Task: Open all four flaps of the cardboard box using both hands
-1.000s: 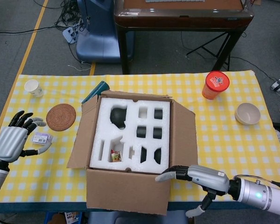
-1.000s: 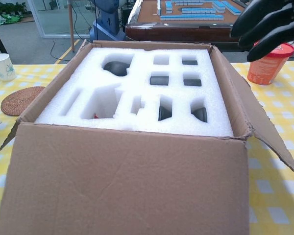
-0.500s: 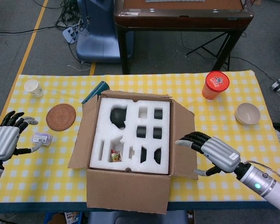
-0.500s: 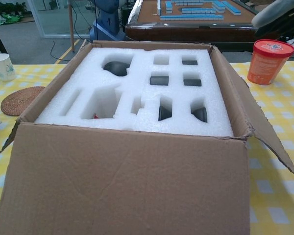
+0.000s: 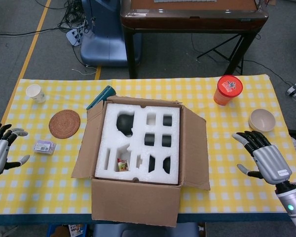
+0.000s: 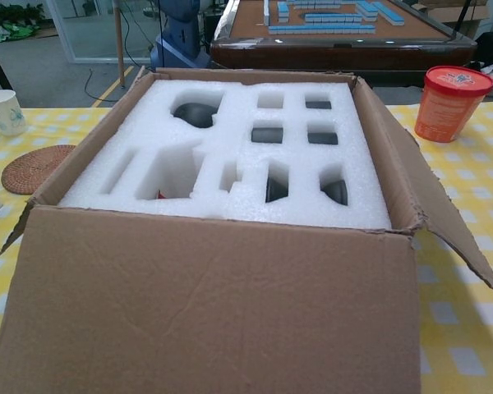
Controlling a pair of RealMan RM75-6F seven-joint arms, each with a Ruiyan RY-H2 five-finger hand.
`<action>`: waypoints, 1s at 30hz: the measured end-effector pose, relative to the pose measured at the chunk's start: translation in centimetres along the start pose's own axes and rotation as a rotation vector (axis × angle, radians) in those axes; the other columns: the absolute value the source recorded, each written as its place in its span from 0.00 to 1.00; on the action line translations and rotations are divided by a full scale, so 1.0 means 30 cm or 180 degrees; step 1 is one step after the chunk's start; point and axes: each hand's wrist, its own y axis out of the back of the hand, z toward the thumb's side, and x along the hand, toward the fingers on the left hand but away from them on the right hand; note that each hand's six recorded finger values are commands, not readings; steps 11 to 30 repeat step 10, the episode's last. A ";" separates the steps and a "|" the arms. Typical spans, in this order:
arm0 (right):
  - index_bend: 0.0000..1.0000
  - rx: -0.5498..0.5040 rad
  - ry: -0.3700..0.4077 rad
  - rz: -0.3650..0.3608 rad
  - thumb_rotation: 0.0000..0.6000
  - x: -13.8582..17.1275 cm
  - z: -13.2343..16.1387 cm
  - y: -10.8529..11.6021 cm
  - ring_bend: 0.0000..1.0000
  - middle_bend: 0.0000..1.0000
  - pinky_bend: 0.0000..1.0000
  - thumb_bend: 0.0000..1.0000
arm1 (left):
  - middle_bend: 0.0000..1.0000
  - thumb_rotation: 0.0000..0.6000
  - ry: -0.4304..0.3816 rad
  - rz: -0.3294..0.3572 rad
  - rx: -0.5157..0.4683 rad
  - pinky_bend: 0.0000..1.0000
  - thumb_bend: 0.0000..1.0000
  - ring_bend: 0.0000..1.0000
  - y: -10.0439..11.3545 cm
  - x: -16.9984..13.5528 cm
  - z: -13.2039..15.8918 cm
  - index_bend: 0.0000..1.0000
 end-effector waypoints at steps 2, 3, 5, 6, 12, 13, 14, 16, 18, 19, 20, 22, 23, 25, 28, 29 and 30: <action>0.12 -0.0002 -0.0057 -0.0022 1.00 0.030 -0.014 -0.007 0.11 0.15 0.09 0.20 | 0.25 1.00 0.0038 0.0042 -0.0029 0.00 0.23 0.12 -0.004 -0.021 -0.008 0.37; 0.12 -0.0010 -0.0076 -0.0024 1.00 0.041 -0.020 -0.011 0.11 0.15 0.09 0.20 | 0.25 1.00 0.0050 0.0056 -0.0038 0.00 0.23 0.12 -0.008 -0.031 -0.010 0.37; 0.12 -0.0038 -0.0115 -0.0021 1.00 0.065 -0.031 -0.019 0.11 0.15 0.09 0.20 | 0.25 1.00 0.0078 0.0075 -0.0051 0.00 0.23 0.12 -0.019 -0.057 -0.016 0.37; 0.12 -0.0045 -0.0132 -0.0023 1.00 0.074 -0.037 -0.022 0.11 0.15 0.09 0.20 | 0.25 1.00 0.0091 0.0081 -0.0057 0.00 0.23 0.12 -0.024 -0.070 -0.019 0.37; 0.12 -0.0074 -0.0187 -0.0021 1.00 0.107 -0.055 -0.035 0.11 0.15 0.09 0.20 | 0.25 1.00 0.0150 0.0110 -0.0084 0.00 0.23 0.12 -0.041 -0.124 -0.032 0.37; 0.12 -0.0074 -0.0187 -0.0021 1.00 0.107 -0.055 -0.035 0.11 0.15 0.09 0.20 | 0.25 1.00 0.0150 0.0110 -0.0084 0.00 0.23 0.12 -0.041 -0.124 -0.032 0.37; 0.12 -0.0074 -0.0187 -0.0021 1.00 0.107 -0.055 -0.035 0.11 0.15 0.09 0.20 | 0.25 1.00 0.0150 0.0110 -0.0084 0.00 0.23 0.12 -0.041 -0.124 -0.032 0.37; 0.12 -0.0074 -0.0187 -0.0021 1.00 0.107 -0.055 -0.035 0.11 0.15 0.09 0.20 | 0.25 1.00 0.0150 0.0110 -0.0084 0.00 0.23 0.12 -0.041 -0.124 -0.032 0.37; 0.12 -0.0074 -0.0187 -0.0021 1.00 0.107 -0.055 -0.035 0.11 0.15 0.09 0.20 | 0.25 1.00 0.0150 0.0110 -0.0084 0.00 0.23 0.12 -0.041 -0.124 -0.032 0.37; 0.12 -0.0074 -0.0187 -0.0021 1.00 0.107 -0.055 -0.035 0.11 0.15 0.09 0.20 | 0.25 1.00 0.0150 0.0110 -0.0084 0.00 0.23 0.12 -0.041 -0.124 -0.032 0.37; 0.12 -0.0074 -0.0187 -0.0021 1.00 0.107 -0.055 -0.035 0.11 0.15 0.09 0.20 | 0.25 1.00 0.0150 0.0110 -0.0084 0.00 0.23 0.12 -0.041 -0.124 -0.032 0.37; 0.12 -0.0074 -0.0187 -0.0021 1.00 0.107 -0.055 -0.035 0.11 0.15 0.09 0.20 | 0.25 1.00 0.0150 0.0110 -0.0084 0.00 0.23 0.12 -0.041 -0.124 -0.032 0.37; 0.12 -0.0074 -0.0187 -0.0021 1.00 0.107 -0.055 -0.035 0.11 0.15 0.09 0.20 | 0.25 1.00 0.0150 0.0110 -0.0084 0.00 0.23 0.12 -0.041 -0.124 -0.032 0.37; 0.12 -0.0074 -0.0187 -0.0021 1.00 0.107 -0.055 -0.035 0.11 0.15 0.09 0.20 | 0.25 1.00 0.0150 0.0110 -0.0084 0.00 0.23 0.12 -0.041 -0.124 -0.032 0.37; 0.12 -0.0074 -0.0187 -0.0021 1.00 0.107 -0.055 -0.035 0.11 0.15 0.09 0.20 | 0.25 1.00 0.0150 0.0110 -0.0084 0.00 0.23 0.12 -0.041 -0.124 -0.032 0.37; 0.12 -0.0074 -0.0187 -0.0021 1.00 0.107 -0.055 -0.035 0.11 0.15 0.09 0.20 | 0.25 1.00 0.0150 0.0110 -0.0084 0.00 0.23 0.12 -0.041 -0.124 -0.032 0.37; 0.12 -0.0074 -0.0187 -0.0021 1.00 0.107 -0.055 -0.035 0.11 0.15 0.09 0.20 | 0.25 1.00 0.0150 0.0110 -0.0084 0.00 0.23 0.12 -0.041 -0.124 -0.032 0.37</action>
